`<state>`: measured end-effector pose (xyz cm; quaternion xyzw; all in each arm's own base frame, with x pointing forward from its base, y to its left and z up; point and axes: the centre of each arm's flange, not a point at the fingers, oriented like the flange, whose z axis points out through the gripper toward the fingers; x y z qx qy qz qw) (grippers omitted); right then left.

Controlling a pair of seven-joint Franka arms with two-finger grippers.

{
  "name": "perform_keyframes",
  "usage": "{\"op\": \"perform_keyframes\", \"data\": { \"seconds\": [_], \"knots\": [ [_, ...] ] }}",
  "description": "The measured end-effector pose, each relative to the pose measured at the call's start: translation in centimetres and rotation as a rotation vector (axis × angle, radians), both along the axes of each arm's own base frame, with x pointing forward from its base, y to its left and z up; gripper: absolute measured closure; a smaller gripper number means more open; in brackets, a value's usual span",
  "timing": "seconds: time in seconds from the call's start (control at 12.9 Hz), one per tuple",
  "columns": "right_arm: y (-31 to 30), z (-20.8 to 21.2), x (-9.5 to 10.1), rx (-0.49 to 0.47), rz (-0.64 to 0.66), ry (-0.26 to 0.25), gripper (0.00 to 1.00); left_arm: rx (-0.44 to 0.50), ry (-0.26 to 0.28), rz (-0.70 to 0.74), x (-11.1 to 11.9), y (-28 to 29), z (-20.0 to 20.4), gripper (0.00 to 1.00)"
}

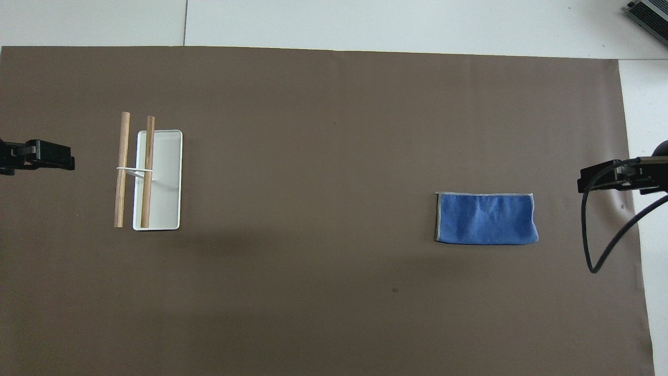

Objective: Right arm passes towel to left arm to hang

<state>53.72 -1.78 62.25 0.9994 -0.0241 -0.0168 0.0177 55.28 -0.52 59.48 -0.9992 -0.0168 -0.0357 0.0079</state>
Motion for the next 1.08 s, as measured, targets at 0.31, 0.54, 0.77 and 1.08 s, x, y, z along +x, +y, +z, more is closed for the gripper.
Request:
{"op": "perform_keyframes", "data": {
  "seconds": [0.31, 0.54, 0.77, 1.08],
  "knots": [
    [0.0, -0.01, 0.0, 0.0, 0.0, 0.0, 0.0, 0.0, 0.0, 0.0, 0.0, 0.0, 0.0, 0.0],
    [0.0, -0.1, -0.02, 0.0, 0.0, 0.003, 0.0, 0.0, 0.0, 0.0, 0.0, 0.0, 0.0, 0.0],
    [0.0, -0.18, -0.03, 0.0, 0.0, 0.006, 0.0, 0.0, 0.0, 0.0, 0.0, 0.0, 0.0, 0.0],
    [0.0, -0.33, -0.04, 0.0, 0.0, 0.009, 0.0, 0.0, 0.0, 0.0, 0.0, 0.0, 0.0, 0.0]
  ]
}}
